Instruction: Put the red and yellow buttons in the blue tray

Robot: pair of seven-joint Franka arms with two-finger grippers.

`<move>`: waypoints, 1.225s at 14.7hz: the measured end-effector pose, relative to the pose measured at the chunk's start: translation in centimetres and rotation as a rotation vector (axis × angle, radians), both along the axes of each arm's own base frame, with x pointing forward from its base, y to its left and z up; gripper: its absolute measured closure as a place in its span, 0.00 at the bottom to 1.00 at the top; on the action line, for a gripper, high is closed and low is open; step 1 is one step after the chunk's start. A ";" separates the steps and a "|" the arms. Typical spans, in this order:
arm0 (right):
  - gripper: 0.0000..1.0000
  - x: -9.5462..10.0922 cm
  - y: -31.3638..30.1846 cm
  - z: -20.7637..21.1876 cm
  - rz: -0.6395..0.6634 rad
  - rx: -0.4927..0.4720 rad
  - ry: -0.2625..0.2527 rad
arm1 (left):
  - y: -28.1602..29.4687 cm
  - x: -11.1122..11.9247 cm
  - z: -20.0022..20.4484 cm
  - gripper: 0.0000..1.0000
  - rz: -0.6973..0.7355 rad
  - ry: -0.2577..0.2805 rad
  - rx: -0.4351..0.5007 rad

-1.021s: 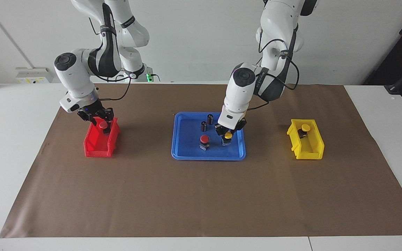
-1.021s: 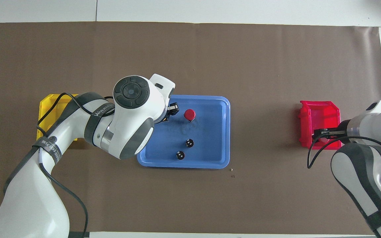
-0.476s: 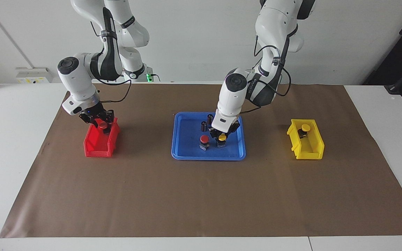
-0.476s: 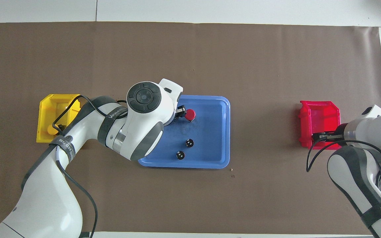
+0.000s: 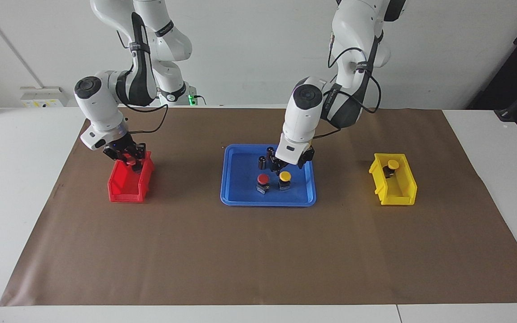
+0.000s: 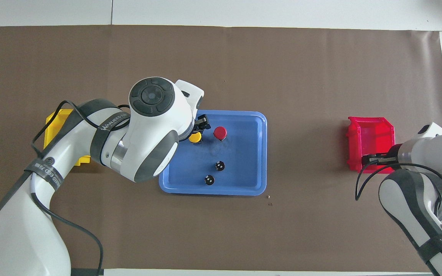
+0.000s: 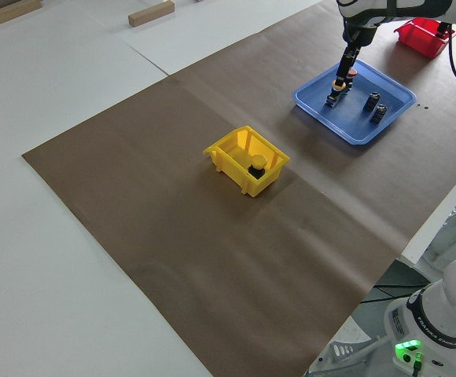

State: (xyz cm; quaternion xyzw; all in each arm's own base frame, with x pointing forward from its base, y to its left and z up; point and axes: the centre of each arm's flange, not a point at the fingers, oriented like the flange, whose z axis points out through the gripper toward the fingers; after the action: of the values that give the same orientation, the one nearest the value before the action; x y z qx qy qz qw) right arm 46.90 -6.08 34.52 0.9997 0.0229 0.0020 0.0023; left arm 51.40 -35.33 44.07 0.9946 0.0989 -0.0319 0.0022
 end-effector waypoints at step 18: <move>0.59 8.2 35.6 3.1 -0.145 -0.014 -0.018 | 33.6 3.4 -3.0 0.21 -0.215 -0.031 -0.028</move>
State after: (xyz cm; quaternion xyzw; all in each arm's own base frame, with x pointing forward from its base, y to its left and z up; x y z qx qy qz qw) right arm 55.14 29.51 37.60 0.9987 -0.0495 0.0107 0.0098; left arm 54.80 -1.69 41.05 0.9997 -0.0091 -0.0180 0.0142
